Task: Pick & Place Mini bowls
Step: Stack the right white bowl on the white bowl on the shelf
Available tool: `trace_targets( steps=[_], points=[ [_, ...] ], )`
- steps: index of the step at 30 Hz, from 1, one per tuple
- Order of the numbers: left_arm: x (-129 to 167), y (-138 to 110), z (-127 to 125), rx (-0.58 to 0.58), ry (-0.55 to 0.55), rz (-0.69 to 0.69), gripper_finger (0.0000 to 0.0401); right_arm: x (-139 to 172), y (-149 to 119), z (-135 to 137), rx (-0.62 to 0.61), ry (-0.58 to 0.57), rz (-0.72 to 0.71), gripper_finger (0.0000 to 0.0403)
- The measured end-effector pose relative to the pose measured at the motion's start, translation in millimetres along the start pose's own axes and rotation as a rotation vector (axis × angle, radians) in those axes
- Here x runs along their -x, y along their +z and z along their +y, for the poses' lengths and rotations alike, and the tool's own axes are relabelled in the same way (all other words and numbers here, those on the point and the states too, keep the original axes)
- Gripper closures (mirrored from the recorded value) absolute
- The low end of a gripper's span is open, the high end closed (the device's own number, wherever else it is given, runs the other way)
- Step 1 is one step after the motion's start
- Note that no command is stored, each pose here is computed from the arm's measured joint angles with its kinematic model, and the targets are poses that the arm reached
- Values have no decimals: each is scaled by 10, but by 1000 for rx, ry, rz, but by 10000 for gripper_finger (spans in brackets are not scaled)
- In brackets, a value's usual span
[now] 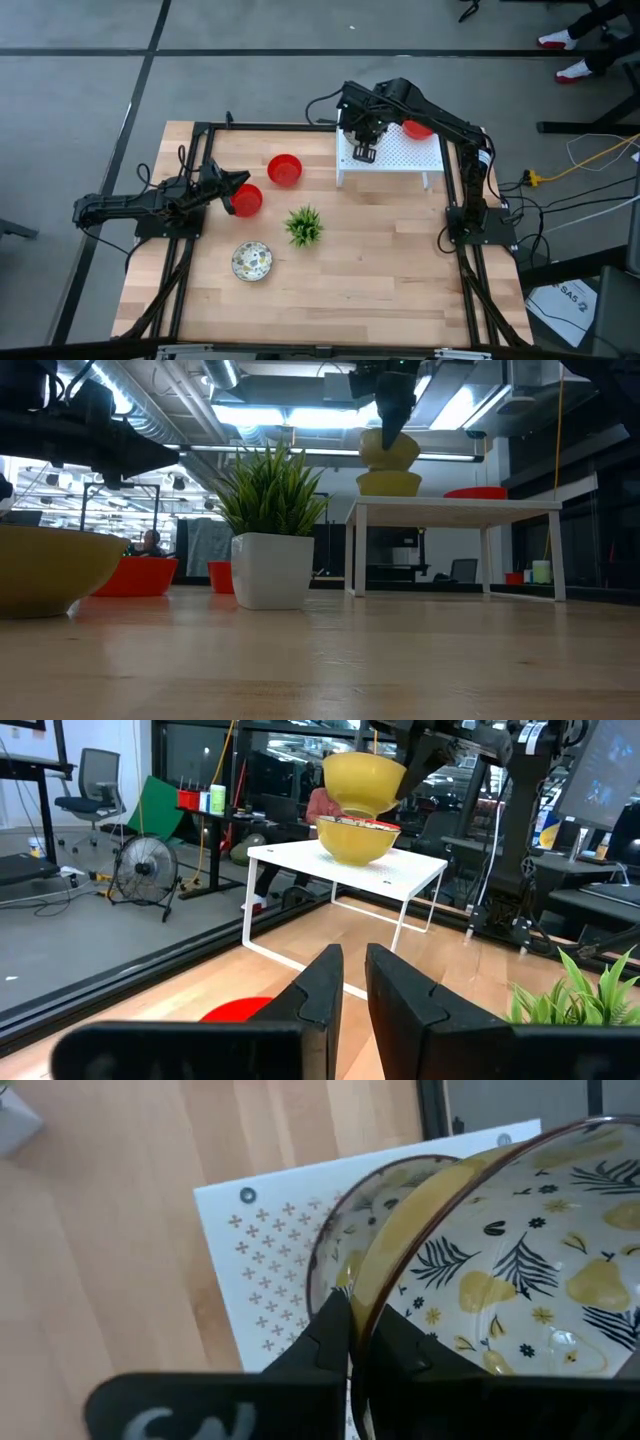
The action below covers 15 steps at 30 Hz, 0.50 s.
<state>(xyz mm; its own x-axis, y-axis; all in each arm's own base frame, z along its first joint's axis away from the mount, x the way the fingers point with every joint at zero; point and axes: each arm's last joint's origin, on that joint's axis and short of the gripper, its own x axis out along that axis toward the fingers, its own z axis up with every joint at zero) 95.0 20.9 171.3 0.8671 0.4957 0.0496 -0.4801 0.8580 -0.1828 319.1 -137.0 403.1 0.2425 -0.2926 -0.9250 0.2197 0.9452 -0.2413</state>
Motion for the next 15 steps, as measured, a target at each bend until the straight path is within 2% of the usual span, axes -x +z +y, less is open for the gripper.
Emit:
trace_targets(
  steps=[7, 11, 15],
  points=[
    [0, 0, 0, 0, 0, 0, 361, 222, -193, -42, -86, -13, -34, 389],
    [0, 0, 0, 0, 0, 0, 358, 181, -350, -21, -99, -9, 12, 389],
    [0, -1, 0, 0, 0, 0, 356, 152, -401, 3, -104, -2, -30, 389]
  ],
)
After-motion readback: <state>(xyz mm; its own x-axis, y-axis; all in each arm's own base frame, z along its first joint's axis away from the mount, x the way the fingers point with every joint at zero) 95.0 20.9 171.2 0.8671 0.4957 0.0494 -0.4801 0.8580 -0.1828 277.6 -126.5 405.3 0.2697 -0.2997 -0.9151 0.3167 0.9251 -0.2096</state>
